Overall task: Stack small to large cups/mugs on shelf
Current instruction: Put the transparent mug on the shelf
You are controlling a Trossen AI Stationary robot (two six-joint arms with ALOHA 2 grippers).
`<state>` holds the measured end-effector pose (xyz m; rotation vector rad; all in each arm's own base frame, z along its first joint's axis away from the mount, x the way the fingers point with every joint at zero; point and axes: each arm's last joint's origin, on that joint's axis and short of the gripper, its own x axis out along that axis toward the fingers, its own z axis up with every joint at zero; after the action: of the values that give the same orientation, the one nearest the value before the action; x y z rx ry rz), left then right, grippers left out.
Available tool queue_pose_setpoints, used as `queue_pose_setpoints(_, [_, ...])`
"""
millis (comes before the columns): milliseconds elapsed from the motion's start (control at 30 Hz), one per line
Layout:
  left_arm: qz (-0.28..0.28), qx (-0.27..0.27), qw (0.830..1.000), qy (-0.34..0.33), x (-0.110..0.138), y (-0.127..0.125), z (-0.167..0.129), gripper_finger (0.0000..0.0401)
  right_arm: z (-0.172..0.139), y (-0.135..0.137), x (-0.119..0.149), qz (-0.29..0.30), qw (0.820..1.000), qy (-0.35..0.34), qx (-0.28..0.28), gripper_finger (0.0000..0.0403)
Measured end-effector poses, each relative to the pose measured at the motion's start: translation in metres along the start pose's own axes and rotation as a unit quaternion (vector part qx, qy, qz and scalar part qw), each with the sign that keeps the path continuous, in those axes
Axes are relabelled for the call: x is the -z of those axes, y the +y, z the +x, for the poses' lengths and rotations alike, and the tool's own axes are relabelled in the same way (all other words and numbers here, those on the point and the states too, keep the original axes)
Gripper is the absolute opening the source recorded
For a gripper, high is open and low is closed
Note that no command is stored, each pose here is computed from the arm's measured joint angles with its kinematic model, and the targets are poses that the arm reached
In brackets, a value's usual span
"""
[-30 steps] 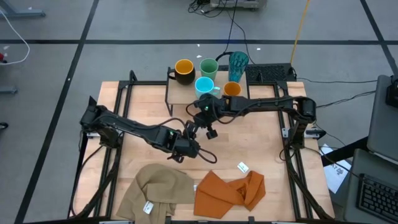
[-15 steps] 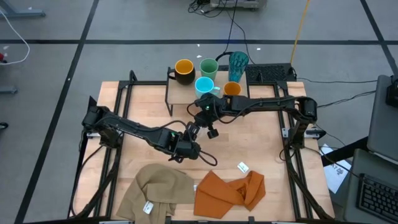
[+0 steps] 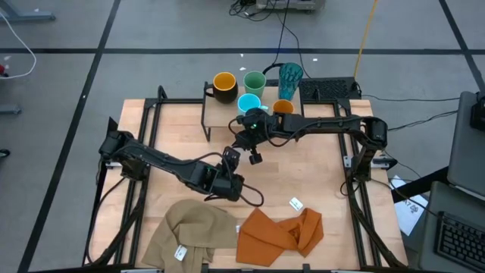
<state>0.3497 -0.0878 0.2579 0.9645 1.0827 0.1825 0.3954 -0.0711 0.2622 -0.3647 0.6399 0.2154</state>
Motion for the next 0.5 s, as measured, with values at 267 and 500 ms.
queue_pose_setpoints(267, [-0.007, -0.009, 1.0, 0.0, -0.0004, 0.0019, 0.0008, 0.0163, 0.0, -0.0008, -0.0016, 0.006, 1.0, -0.008, 0.005, 0.0])
queue_pose_setpoints(500, [-0.017, 0.016, 1.0, -0.002, 0.0027, 0.0064, 0.0069, 0.0163, 0.0001, -0.0008, -0.001, 0.006, 1.0, -0.005, 0.005, 0.0])
